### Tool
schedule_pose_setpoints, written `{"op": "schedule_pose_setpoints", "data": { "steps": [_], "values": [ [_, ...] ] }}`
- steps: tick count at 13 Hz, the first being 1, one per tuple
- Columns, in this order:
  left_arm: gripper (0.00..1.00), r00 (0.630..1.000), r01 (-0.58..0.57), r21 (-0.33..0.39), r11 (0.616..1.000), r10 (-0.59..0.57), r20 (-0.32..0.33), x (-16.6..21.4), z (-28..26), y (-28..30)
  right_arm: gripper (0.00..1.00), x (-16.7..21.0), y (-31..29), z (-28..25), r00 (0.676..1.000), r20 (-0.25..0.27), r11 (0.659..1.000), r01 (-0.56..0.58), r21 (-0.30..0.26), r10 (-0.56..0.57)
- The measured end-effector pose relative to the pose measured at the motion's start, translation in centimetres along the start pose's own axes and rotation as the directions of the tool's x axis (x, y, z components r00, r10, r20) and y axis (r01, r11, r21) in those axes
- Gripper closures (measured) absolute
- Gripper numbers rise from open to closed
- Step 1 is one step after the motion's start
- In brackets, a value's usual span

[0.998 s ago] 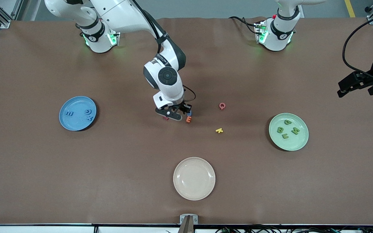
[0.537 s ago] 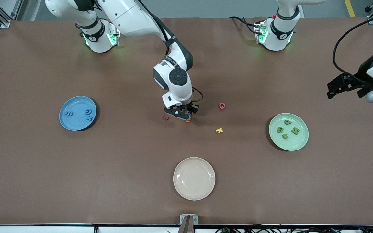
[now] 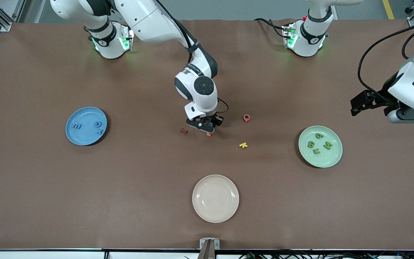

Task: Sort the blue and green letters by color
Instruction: 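Grasp the blue 6 with the right gripper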

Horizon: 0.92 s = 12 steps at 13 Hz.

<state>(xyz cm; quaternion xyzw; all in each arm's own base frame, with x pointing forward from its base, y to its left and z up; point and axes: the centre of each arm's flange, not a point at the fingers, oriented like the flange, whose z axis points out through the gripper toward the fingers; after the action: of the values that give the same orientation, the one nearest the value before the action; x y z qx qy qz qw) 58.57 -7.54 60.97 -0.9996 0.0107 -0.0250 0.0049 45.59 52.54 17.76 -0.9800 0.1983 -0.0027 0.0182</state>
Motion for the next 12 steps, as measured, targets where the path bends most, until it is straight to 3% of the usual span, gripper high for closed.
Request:
{"op": "schedule_pose_setpoints", "data": {
  "steps": [7,12],
  "values": [
    [0.0,0.999,0.039,0.002,0.999,-0.039,-0.012,0.0,-0.7,-2.5,0.41,-0.4,-0.2,3.3,0.999,-0.04,0.999,0.006,0.041,-0.005],
    [0.0,0.999,0.039,0.004,0.999,-0.039,-0.011,0.0,-0.6,-2.8,0.42,-0.5,-0.3,3.3,0.999,-0.048,0.999,0.015,0.038,-0.014]
  ]
}}
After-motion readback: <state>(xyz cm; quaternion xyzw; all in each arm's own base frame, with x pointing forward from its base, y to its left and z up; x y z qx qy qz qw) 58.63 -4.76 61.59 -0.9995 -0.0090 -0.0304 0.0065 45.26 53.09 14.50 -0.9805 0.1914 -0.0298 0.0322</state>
